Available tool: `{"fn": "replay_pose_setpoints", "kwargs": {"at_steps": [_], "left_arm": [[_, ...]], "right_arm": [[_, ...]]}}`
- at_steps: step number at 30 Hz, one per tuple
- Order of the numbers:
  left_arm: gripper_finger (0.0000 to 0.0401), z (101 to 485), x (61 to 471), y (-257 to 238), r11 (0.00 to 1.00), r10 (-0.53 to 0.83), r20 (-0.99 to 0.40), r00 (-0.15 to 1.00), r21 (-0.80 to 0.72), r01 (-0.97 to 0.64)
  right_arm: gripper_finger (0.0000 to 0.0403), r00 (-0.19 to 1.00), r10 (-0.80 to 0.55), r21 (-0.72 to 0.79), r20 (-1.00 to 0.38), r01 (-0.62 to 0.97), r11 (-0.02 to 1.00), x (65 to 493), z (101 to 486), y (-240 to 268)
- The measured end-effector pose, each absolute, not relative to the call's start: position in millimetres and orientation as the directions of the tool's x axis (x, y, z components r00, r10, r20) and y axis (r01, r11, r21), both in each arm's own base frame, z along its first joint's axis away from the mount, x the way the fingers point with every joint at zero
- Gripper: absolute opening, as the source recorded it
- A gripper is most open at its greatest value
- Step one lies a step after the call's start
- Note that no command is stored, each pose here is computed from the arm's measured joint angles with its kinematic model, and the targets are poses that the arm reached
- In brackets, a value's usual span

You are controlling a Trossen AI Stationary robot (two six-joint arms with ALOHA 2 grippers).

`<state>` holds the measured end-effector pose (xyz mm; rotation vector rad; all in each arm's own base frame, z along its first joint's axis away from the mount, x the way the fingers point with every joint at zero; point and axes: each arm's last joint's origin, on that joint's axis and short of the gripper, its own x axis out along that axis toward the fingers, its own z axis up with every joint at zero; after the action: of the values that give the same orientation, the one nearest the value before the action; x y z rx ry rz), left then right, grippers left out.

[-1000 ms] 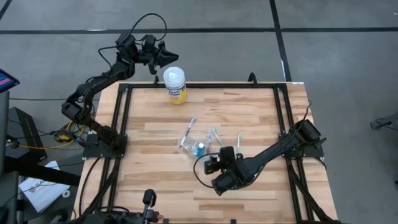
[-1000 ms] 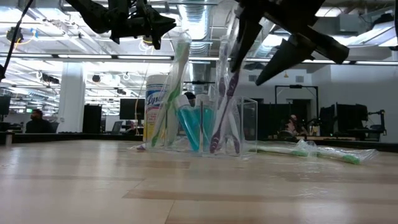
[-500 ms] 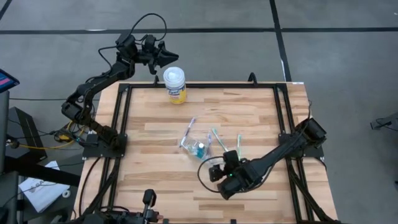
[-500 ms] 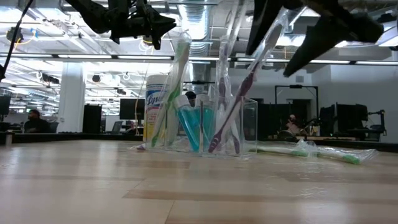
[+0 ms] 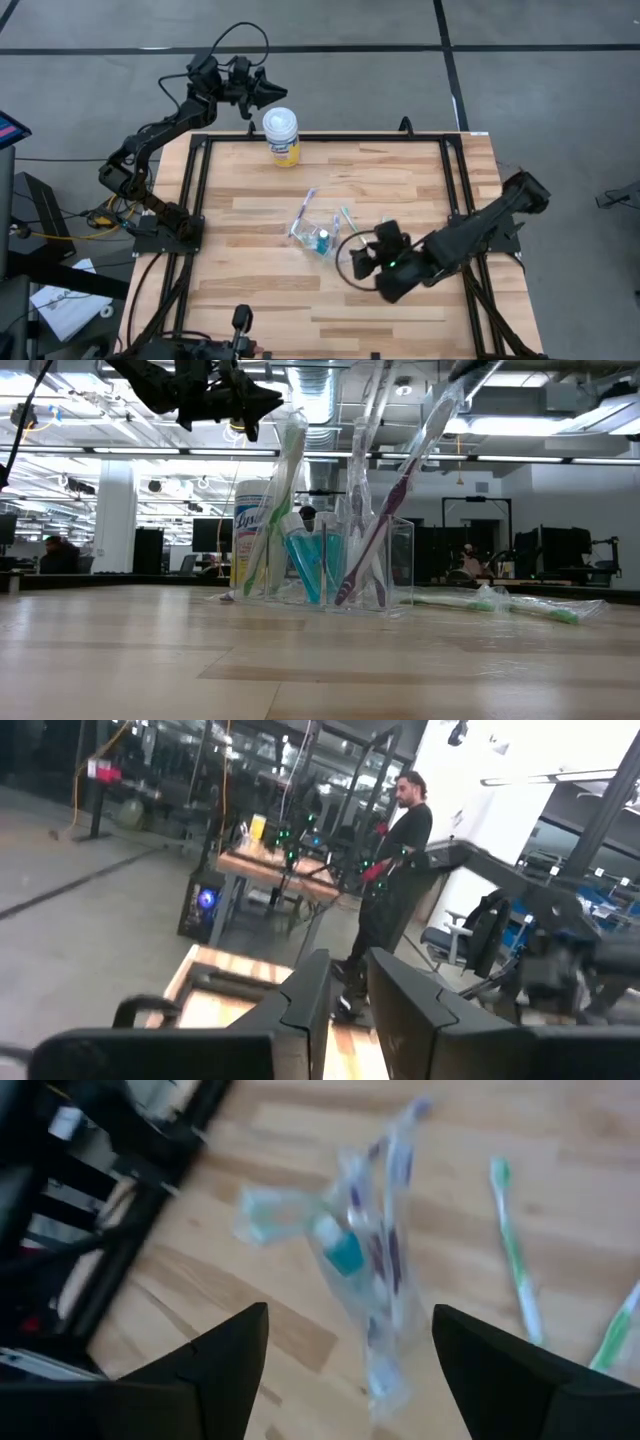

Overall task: Pick & Place toothbrushing station
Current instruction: Put the purple toothbrush into the right compartment of the transparent organizer

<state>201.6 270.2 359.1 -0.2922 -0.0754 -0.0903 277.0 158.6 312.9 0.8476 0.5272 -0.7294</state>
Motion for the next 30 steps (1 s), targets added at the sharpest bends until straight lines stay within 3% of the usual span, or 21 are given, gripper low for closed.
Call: {"fn": "replay_pose_setpoints", "kwargs": {"at_steps": [5, 10, 14, 18, 23, 28, 30], "left_arm": [[0.0067, 341, 203, 271, 0.939, -0.057, -0.021, 0.998, -0.34, 0.047], [0.0067, 315, 203, 269, 0.929, 0.042, -0.205, 0.978, -0.352, -0.114], [0.0067, 294, 204, 259, 0.89, 0.103, -0.412, 0.905, -0.367, -0.269], [0.0067, 283, 216, 234, 0.887, 0.048, -0.571, 0.82, -0.354, -0.298], [0.0067, 275, 247, 195, 0.907, -0.048, -0.65, 0.759, -0.346, -0.238], [0.0067, 272, 257, 189, 0.932, 0.136, -0.716, 0.685, -0.142, -0.333], [0.0067, 272, 247, 200, 0.915, 0.148, -0.713, 0.685, -0.165, -0.369]], "right_arm": [[0.0271, 0.691, -0.388, 0.498, -0.61, 0.715, 0.49, 258, 345, 136], [0.0271, 0.732, -0.428, 0.5, -0.531, 0.678, 0.539, 237, 377, 107], [0.0271, 0.743, -0.452, 0.467, -0.495, 0.665, 0.583, 223, 395, 83], [0.0271, 0.745, -0.485, 0.431, -0.458, 0.664, 0.611, 210, 410, 61], [0.0271, 0.748, -0.501, 0.386, -0.436, 0.658, 0.646, 198, 421, 40], [0.0271, 0.753, -0.483, 0.355, -0.447, 0.645, 0.677, 192, 425, 28], [0.0271, 0.756, -0.476, 0.343, -0.45, 0.638, 0.69, 191, 426, 27]]}}
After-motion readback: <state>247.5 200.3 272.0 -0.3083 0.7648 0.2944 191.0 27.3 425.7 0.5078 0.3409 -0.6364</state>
